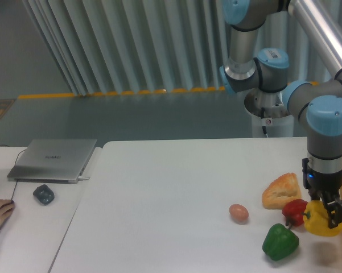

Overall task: Place the yellow pepper on the table
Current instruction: 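Lower the yellow pepper onto the table and open the gripper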

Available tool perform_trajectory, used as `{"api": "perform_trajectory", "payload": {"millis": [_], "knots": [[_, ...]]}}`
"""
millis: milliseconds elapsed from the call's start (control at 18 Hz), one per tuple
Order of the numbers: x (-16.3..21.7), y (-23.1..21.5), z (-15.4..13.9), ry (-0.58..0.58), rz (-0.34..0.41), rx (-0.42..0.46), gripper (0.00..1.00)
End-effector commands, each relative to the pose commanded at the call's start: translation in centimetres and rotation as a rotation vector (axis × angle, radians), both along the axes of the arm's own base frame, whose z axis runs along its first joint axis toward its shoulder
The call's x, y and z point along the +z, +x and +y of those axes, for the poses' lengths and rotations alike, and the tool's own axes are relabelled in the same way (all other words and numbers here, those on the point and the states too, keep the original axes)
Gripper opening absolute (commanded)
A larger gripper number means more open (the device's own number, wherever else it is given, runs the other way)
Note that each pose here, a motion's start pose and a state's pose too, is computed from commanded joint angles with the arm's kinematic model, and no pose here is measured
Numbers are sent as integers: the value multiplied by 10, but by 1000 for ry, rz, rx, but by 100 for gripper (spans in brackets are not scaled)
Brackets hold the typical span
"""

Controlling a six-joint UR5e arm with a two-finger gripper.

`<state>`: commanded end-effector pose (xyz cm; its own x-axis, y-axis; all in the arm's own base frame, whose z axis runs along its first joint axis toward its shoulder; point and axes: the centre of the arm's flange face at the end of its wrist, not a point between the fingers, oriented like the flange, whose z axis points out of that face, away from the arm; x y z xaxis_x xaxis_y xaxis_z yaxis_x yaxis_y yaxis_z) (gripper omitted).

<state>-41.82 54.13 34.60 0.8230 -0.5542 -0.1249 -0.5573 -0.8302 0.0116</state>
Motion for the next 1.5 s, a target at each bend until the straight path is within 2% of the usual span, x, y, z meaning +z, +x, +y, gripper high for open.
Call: {"api": "perform_trajectory", "payload": {"millis": [111,556,667,778,889,1056,1500], "knots": [[-7,2,-2,-11,-10,0,57],[-20,10,-3,-26,-24,3,61],[-20,10,-3,-25,-24,14,66],[-19,10,-3,-22,-22,17,77],[-18,10,-2,-19,-21,15,97],[-20,12,-1,-32,5,13,98],[-17,14,-4,-39,11,7,100]]}}
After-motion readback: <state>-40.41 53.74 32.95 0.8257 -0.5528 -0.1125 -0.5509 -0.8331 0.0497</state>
